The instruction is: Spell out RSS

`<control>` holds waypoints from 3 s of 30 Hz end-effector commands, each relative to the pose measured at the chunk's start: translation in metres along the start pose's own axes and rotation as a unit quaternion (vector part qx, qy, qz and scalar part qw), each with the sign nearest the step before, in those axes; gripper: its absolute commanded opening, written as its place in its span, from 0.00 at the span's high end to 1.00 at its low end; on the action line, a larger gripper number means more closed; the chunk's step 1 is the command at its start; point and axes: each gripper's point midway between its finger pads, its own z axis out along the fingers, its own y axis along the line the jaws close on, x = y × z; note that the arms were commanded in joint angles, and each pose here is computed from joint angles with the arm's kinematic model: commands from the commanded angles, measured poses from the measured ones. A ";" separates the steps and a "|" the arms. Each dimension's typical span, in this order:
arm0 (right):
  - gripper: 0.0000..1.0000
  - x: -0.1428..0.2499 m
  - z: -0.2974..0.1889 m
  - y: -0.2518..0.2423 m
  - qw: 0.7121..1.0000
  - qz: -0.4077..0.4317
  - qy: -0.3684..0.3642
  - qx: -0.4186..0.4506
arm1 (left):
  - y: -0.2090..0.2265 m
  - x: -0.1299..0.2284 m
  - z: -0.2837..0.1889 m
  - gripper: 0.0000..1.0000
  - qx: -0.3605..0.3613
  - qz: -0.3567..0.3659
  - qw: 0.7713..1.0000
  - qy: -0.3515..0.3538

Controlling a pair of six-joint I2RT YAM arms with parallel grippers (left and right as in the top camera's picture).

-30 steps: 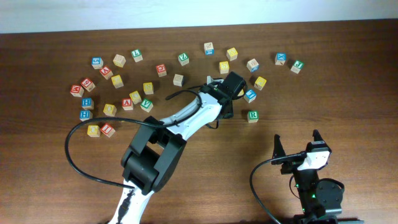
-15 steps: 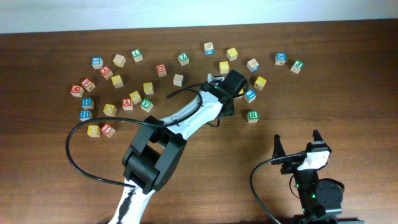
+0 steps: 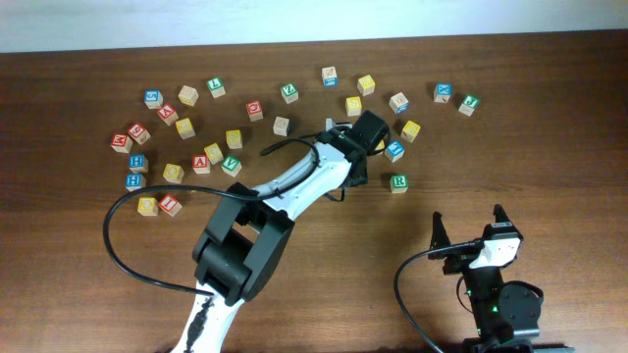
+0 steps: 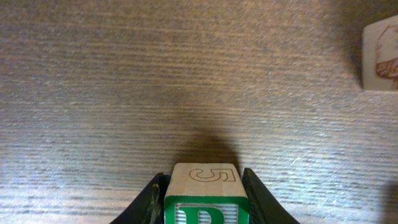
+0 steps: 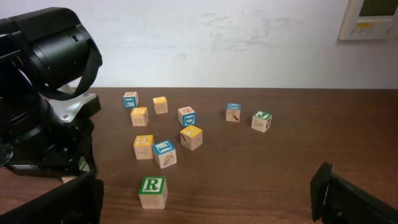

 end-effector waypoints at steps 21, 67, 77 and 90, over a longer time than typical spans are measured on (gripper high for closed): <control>0.02 0.003 0.000 -0.003 1.000 -0.001 0.002 0.008 | 0.130 0.017 -0.146 0.71 -0.113 -0.035 0.990 0.081; 0.02 0.003 0.000 -0.003 1.000 -0.001 0.002 0.008 | 0.297 0.058 -0.042 0.33 -0.041 -0.191 0.972 0.129; 0.02 0.003 0.000 -0.003 1.000 -0.001 0.002 0.008 | 0.304 0.052 -0.031 0.38 -0.052 -0.182 0.977 0.098; 0.02 0.003 0.000 -0.003 1.000 -0.001 0.002 0.008 | 0.306 0.052 -0.024 0.52 -0.058 -0.180 0.977 0.099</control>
